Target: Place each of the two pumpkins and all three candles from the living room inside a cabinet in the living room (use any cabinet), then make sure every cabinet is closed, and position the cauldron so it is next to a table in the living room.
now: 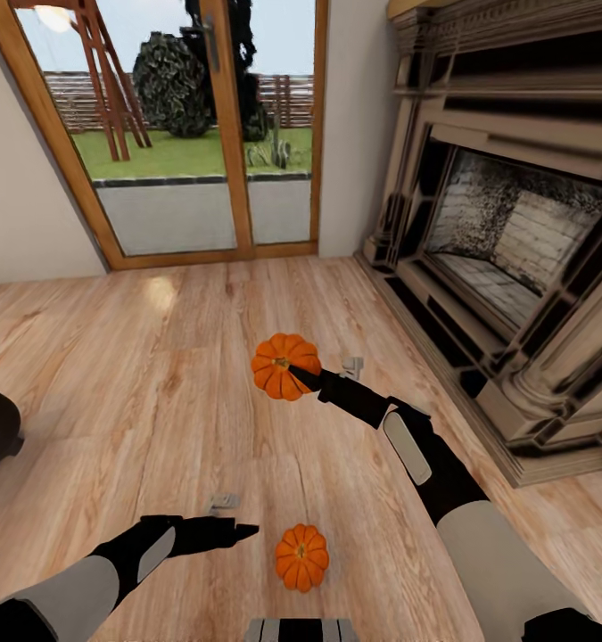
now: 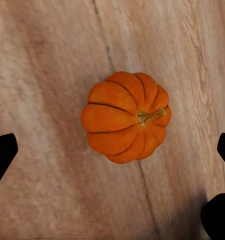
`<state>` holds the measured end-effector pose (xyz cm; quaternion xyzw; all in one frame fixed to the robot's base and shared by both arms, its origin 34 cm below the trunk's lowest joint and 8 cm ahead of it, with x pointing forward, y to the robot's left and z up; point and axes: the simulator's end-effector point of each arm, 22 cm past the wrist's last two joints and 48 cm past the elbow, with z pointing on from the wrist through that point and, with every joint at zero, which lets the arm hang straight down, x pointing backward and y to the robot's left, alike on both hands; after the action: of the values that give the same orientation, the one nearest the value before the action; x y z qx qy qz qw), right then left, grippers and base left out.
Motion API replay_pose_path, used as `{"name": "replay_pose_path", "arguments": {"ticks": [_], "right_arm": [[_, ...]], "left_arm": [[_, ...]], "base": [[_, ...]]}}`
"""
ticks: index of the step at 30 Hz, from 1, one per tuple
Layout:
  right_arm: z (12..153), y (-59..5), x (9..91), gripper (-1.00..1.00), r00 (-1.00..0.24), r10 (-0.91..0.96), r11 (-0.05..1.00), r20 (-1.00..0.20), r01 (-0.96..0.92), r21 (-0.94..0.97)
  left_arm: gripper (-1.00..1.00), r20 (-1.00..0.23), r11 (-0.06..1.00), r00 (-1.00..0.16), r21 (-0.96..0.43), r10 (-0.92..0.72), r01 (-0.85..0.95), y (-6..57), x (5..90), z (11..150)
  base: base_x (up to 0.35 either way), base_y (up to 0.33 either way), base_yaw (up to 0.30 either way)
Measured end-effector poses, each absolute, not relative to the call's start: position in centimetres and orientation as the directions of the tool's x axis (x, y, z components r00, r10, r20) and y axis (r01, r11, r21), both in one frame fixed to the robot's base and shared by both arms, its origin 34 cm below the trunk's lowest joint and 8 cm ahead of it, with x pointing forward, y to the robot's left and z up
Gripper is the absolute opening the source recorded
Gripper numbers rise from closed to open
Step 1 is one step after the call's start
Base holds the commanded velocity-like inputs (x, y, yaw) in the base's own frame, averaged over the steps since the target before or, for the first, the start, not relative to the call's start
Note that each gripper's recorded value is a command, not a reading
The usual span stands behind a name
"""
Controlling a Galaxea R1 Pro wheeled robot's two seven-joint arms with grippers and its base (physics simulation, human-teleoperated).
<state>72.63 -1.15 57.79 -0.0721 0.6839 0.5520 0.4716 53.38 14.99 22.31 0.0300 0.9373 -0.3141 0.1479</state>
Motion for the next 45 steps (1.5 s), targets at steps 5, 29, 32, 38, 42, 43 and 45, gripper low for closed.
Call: {"name": "replay_pose_path", "arguments": {"ticks": [5,29,32,38,42,43,45], "right_arm": [[56.5,-1.0,72.7,-1.00,-0.560,0.422,0.377,-0.713,-0.607,0.699],[49.8,-0.8,72.7,-1.00,-0.630,0.418,0.376,-0.655,-0.536,0.756],[49.2,-0.8,72.8,-1.00,-0.635,0.420,0.374,-0.649,-0.530,0.761],[48.0,-0.7,72.8,-1.00,-0.643,0.420,0.372,-0.641,-0.522,0.768],[47.0,-0.7,72.7,-1.00,-0.653,0.419,0.371,-0.631,-0.511,0.775],[46.7,-0.6,72.7,-1.00,-0.655,0.419,0.371,-0.629,-0.509,0.777],[46.2,-0.6,72.7,-1.00,-0.660,0.419,0.370,-0.623,-0.502,0.781]], "left_arm": [[1.00,-0.275,0.805,-0.961,-0.578,-0.033,0.137,15.1,52.7,21.2],[1.00,-0.181,0.805,-0.983,-0.588,-0.037,0.078,15.3,49.7,16.8],[1.00,-0.170,0.806,-0.985,-0.588,-0.037,0.071,15.4,49.3,16.2],[1.00,-0.146,0.806,-0.989,-0.589,-0.037,0.057,15.4,48.5,15.2],[1.00,-0.131,0.806,-0.991,-0.590,-0.037,0.048,15.4,47.9,14.5],[1.00,-0.127,0.806,-0.991,-0.590,-0.037,0.046,15.4,47.8,14.3],[1.00,-0.119,0.806,-0.992,-0.591,-0.037,0.041,15.4,47.5,14.0]], "base": [[0.000,0.000,0.000],[0.000,0.000,0.000],[0.000,0.000,0.000],[0.000,0.000,0.000],[0.000,0.000,0.000],[0.000,0.000,0.000],[0.000,0.000,0.000]]}}
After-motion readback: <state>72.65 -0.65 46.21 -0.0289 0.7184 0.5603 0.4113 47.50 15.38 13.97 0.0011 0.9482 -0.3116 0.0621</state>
